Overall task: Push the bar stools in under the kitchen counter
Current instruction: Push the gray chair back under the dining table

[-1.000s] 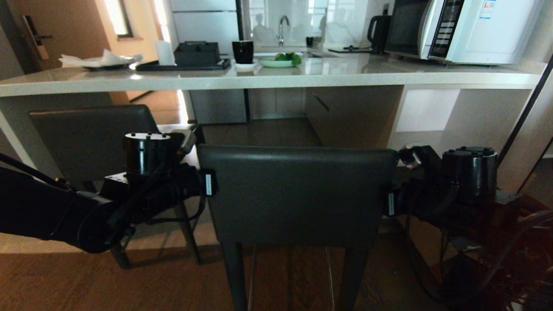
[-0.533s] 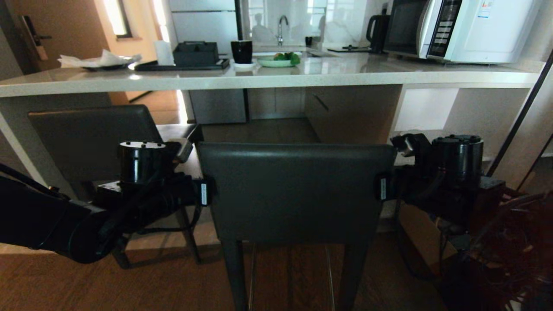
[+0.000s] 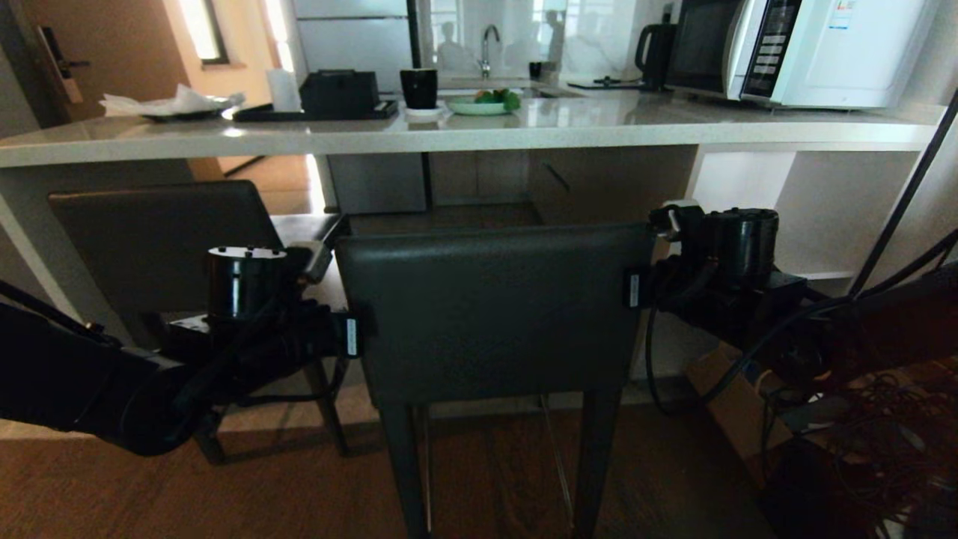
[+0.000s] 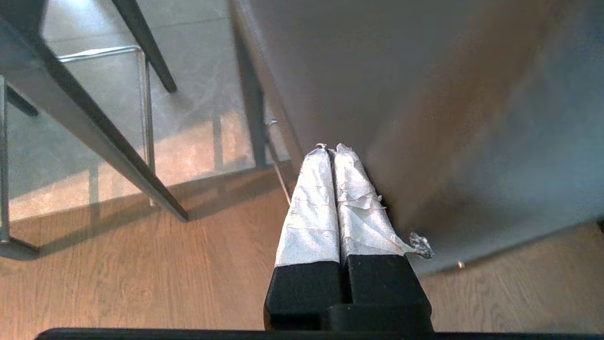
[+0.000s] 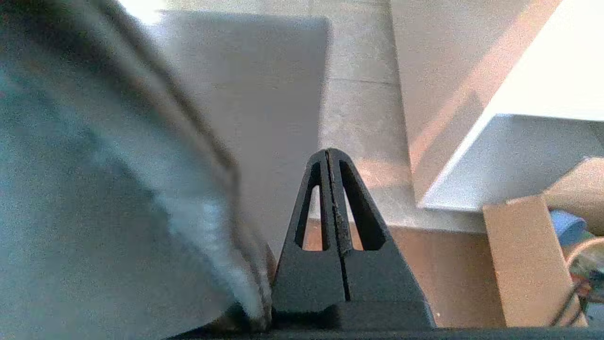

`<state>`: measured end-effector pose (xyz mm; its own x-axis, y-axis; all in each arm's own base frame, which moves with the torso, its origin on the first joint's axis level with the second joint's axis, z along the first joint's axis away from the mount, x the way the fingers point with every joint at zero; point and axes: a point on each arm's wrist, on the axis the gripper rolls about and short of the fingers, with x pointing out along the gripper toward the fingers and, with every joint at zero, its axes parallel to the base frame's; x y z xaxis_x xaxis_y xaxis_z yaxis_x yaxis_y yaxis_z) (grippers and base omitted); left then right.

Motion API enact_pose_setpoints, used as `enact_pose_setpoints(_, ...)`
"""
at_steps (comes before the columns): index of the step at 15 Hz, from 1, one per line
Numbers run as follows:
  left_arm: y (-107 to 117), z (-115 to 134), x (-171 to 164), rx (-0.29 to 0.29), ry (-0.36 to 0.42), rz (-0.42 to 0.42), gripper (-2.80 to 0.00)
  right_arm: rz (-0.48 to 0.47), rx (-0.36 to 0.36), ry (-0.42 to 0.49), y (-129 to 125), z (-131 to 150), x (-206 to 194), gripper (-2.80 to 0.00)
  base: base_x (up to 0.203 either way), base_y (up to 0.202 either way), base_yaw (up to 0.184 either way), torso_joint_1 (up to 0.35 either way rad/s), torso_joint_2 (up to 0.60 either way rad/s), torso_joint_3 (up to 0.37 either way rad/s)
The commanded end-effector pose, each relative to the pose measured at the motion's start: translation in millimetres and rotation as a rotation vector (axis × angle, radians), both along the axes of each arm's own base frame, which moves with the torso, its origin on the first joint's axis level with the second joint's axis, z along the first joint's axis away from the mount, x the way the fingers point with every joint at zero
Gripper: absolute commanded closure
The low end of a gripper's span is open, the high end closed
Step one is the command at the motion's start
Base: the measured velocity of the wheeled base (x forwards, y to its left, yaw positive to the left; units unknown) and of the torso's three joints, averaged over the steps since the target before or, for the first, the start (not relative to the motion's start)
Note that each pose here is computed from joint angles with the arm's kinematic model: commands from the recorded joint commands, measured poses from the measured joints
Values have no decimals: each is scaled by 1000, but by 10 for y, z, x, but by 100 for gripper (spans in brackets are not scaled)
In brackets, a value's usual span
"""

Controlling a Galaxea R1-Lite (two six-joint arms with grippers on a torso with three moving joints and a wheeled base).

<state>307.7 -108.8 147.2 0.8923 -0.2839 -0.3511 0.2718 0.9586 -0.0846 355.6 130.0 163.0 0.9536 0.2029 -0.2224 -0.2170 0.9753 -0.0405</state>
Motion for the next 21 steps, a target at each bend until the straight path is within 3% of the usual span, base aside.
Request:
enact_pose_setpoints(1, -6, -18, 17, -1, 2, 1, 0, 0, 2, -2, 22, -41, 51, 0, 0, 0, 0, 0, 0, 0)
enact_pose_setpoints(10, -7, -29, 302, 2, -26, 42, 0, -15, 32, 7, -59, 4, -90, 0, 0, 0, 0, 0, 0, 0)
enact_pose_setpoints(13, 51, -47, 445, 12, -38, 99, 0, 5, 32, 4, -22, 35, -168, 0, 0, 0, 0, 0, 0, 0)
enact_pose_setpoints(16, 60, -42, 358, 13, -29, 91, 0, -3, 27, 19, -40, -21, -141, 0, 0, 0, 0, 0, 0, 0)
enact_pose_setpoints(21, 63, -33, 51, 15, -1, 68, 0, -96, 45, 38, -600, -89, 64, 0, 0, 0, 0, 0, 0, 0)
